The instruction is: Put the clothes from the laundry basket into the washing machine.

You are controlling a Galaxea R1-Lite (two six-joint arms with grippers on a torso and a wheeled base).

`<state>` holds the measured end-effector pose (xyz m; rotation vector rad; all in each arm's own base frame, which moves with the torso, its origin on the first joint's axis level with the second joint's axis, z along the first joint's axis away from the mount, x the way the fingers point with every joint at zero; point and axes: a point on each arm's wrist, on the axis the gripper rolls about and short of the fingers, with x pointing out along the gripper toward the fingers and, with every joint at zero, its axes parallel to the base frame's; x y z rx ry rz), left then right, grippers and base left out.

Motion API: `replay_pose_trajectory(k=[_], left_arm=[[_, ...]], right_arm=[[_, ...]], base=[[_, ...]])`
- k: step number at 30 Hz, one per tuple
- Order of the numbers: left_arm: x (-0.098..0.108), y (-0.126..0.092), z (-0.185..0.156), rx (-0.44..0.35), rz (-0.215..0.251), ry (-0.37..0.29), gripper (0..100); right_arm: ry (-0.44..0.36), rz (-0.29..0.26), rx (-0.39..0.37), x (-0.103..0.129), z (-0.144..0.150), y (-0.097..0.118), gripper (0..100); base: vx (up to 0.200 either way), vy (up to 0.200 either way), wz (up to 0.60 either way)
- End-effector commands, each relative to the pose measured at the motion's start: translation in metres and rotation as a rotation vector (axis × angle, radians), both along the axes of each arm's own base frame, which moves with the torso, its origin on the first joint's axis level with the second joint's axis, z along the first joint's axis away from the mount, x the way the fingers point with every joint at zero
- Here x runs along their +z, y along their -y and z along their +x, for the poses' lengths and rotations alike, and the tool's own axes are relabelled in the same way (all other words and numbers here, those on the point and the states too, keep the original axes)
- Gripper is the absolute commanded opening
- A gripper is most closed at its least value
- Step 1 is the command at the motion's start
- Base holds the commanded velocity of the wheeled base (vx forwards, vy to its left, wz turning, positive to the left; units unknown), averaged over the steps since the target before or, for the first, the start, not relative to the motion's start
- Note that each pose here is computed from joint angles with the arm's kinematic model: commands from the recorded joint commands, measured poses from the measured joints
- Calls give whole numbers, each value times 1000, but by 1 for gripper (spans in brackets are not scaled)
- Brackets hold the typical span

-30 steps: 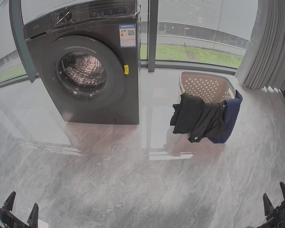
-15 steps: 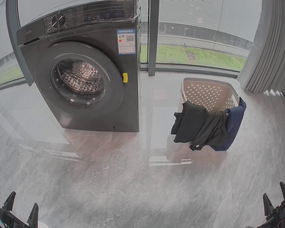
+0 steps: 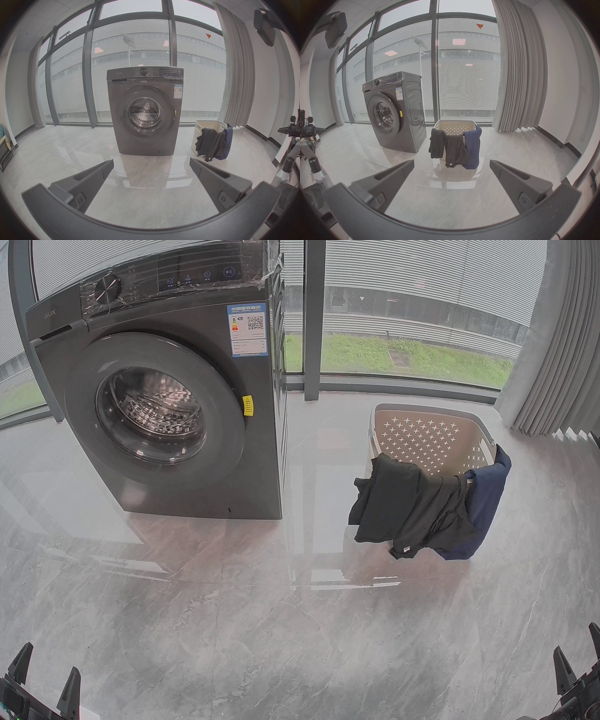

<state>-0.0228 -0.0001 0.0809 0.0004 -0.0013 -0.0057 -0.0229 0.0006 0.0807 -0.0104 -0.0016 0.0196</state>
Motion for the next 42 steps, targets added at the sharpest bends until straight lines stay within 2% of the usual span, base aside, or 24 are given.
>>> replay_pose_trajectory(k=[1, 5, 17, 29, 35, 42], left_arm=[[-5, 0, 0, 0, 0, 0, 100], [-5, 0, 0, 0, -2, 0, 100], [-5, 0, 0, 0, -3, 0, 100], [-5, 0, 0, 0, -5, 0, 100], [-5, 0, 0, 0, -5, 2, 100], [-5, 0, 0, 1, -7, 0, 100]], right_arm=[[-5, 0, 0, -5, 0, 0, 100], [-5, 0, 0, -5, 0, 0, 100], [-5, 0, 0, -5, 0, 0, 100], [-5, 0, 0, -5, 0, 0, 100], [-5, 0, 0, -5, 0, 0, 100], [-5, 0, 0, -5, 0, 0, 100]], base=[[0, -200, 0], [0, -200, 0], [0, 0, 0], [0, -200, 0], [0, 0, 0], [200, 0, 0]])
